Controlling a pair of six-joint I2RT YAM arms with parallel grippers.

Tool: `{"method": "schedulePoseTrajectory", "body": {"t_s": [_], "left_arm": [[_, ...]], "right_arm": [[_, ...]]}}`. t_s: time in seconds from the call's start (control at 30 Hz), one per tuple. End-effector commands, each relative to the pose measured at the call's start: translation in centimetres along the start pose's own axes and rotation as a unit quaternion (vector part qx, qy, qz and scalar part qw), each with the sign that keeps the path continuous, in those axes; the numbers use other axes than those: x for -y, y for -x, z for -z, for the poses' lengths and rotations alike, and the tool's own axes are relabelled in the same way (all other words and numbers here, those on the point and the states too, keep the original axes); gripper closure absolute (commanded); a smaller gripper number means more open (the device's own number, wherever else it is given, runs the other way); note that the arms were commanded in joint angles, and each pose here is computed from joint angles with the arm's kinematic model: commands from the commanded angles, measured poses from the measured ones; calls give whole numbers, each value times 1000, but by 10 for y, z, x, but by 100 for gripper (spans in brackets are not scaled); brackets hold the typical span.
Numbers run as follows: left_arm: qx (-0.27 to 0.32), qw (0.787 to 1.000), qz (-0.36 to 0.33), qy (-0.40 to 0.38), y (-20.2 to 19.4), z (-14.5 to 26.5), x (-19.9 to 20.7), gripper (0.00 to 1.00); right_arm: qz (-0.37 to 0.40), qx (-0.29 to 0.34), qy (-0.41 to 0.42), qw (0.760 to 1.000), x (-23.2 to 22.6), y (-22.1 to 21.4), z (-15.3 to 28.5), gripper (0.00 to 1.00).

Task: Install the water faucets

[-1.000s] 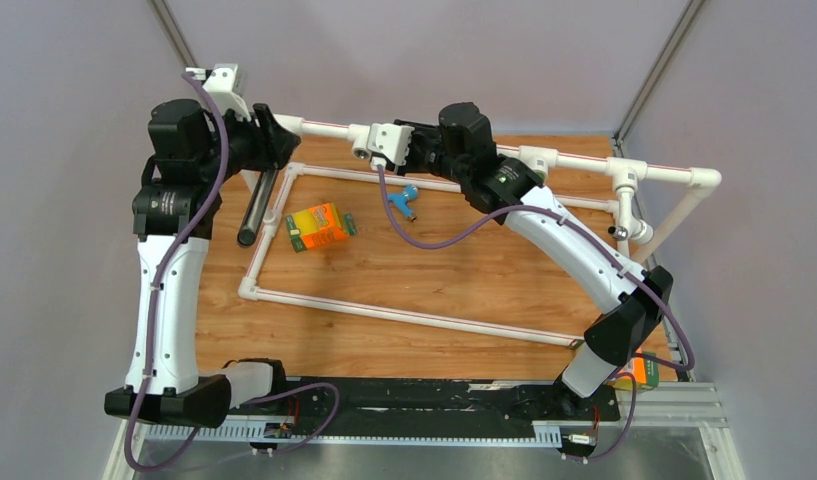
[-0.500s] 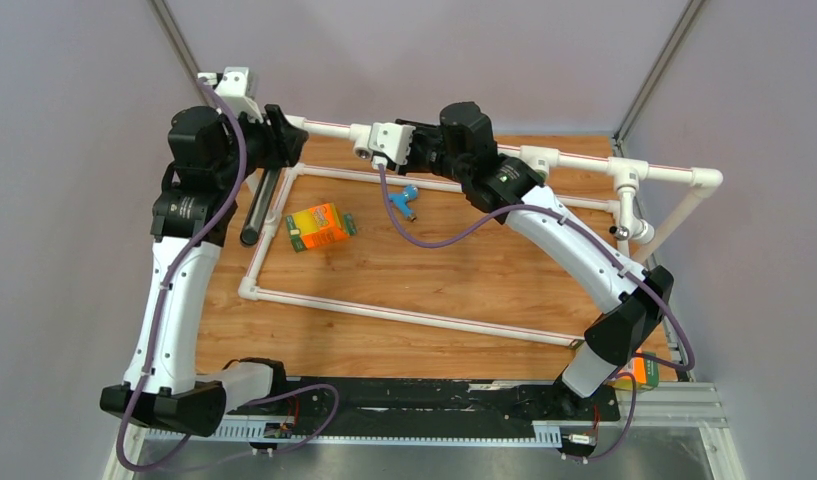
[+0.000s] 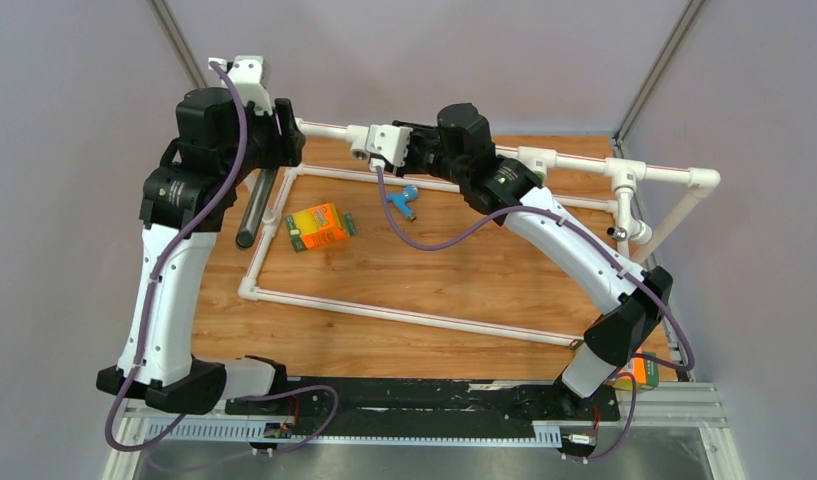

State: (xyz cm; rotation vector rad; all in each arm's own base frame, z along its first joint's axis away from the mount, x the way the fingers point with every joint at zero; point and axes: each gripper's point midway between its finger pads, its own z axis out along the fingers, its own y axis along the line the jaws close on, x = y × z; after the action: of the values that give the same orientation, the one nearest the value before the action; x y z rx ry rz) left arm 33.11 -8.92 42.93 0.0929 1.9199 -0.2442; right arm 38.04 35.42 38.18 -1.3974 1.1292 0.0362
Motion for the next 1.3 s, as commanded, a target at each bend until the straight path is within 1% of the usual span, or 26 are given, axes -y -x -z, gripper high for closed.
{"method": "schedulePoseTrajectory", "body": {"t_s": [0.0, 0.1, 0.3, 0.37, 0.4, 0.43, 0.5, 0.57, 0.63, 0.7, 0.73, 0.8, 1.0, 1.1, 1.17, 1.27], "left_arm": [[-57, 997, -58, 12, -29, 26, 6, 36], [-62, 992, -96, 49, -35, 25, 0, 36], [-72, 979, -147, 121, -39, 21, -18, 36], [-59, 975, -170, 130, -33, 23, -16, 36], [-39, 976, -166, 132, -24, 25, -13, 36], [-26, 974, -191, 117, -18, 28, -5, 36], [10, 977, -192, 94, 0, 36, 8, 35], [34, 980, -180, 79, 14, 44, 15, 35], [42, 980, -161, 104, 25, 50, 8, 34], [32, 976, -162, 140, 25, 53, -4, 34], [20, 972, -169, 161, 21, 52, -11, 33], [-4, 966, -185, 179, 11, 47, -17, 32], [-62, 953, -222, 194, -14, 29, -20, 32], [-70, 947, -239, 201, -17, 19, -20, 32], [-77, 941, -256, 206, -21, 11, -20, 33], [-93, 925, -285, 235, -24, 5, -28, 35]], "right_arm": [[-87, -44, 144, 985, -97, -31, -22, 100], [-87, -43, 145, 985, -98, -30, -23, 100], [-88, -44, 145, 985, -98, -31, -24, 100], [-88, -45, 147, 984, -99, -32, -23, 100], [-88, -45, 147, 984, -100, -32, -23, 100], [-88, -45, 147, 984, -100, -32, -23, 100], [-87, -46, 146, 984, -99, -32, -23, 100], [-88, -47, 146, 984, -100, -33, -24, 100], [-88, -45, 146, 984, -99, -32, -23, 100], [-88, -44, 145, 985, -98, -31, -23, 100], [-88, -44, 146, 984, -99, -31, -23, 100], [-87, -45, 145, 985, -98, -31, -22, 100], [-88, -43, 146, 984, -99, -30, -22, 100], [-87, -44, 145, 985, -98, -31, -22, 100], [-87, -45, 145, 985, -99, -31, -22, 100], [-87, -44, 146, 985, -99, -31, -22, 100]]}}
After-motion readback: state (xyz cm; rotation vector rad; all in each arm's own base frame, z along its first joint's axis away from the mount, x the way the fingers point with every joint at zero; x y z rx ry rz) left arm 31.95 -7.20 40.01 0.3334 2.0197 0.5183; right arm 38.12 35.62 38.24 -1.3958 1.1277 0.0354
